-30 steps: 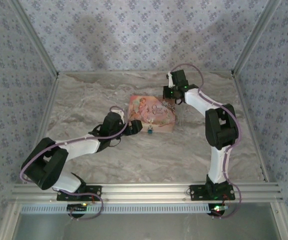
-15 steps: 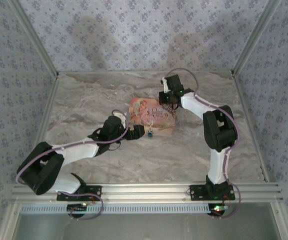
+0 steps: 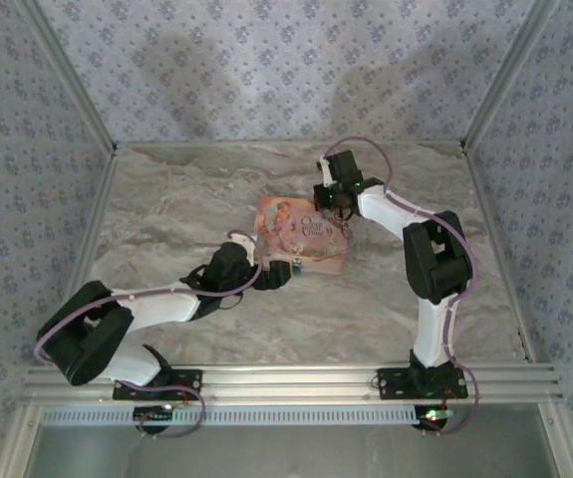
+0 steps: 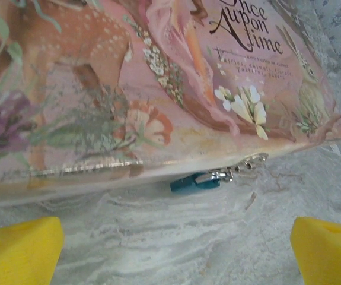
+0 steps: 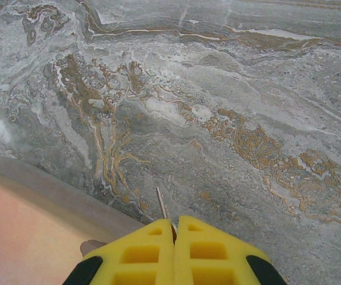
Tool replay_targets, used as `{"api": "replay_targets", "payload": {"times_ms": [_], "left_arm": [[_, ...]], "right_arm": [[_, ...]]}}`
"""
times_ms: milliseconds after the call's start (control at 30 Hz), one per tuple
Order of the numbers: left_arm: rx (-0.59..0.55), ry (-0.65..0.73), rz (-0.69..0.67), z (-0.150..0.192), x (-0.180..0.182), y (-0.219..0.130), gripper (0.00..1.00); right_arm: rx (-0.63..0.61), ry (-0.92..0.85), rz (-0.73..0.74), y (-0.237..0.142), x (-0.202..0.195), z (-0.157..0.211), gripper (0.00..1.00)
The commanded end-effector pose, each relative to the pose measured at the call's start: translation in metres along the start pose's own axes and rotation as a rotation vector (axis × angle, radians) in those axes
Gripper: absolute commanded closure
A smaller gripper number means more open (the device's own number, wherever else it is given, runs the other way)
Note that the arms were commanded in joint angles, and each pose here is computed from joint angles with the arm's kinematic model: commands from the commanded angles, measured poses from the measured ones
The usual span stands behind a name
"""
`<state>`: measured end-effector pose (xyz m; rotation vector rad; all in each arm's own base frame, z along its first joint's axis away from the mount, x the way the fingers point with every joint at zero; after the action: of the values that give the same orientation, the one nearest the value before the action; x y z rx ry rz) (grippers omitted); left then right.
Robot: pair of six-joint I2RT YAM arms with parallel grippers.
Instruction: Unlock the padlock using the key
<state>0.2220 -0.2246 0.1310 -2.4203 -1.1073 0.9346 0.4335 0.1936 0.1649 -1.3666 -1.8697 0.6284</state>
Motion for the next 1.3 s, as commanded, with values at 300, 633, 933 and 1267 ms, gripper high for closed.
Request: {"api": "replay_targets", "payload": {"times_ms": [300, 633, 933, 1267], "left_arm": [[-0.096, 0.109, 0.073, -0.028, -0.004, 0.022, 0.02], [-0.087, 0.123, 0.235, 0.004, -0.008, 0.026, 0.02], [-0.112, 0.222, 0.274, 0.002, -0.017, 0.054, 0.02], [-0.085, 0.315, 0.449, -0.004, -0.041, 0.07, 0.07]], "right_arm": [[0.016, -0.02, 0.012, 0.0, 0.006, -0.006, 1.0], [0.018, -0.027, 0.007, 0.002, 0.006, -0.005, 1.0], [0.028, -0.027, 0.003, 0.004, 0.006, -0.001, 1.0], [0.052, -0.039, 0.01, 0.009, 0.007, 0.007, 1.0]]}}
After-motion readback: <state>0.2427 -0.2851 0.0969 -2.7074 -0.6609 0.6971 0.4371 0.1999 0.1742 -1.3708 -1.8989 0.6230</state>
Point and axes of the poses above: each hand's point on the last joint's axis, 136 mm out from that joint toward the fingers, its own y axis out along the fingers, its own x axis along the line the jaws close on, z = x × y, the point moved 8 cm from there along -y, back along the fingers, and after that the axes turned 11 degrees about y, right-handed, at the moved point
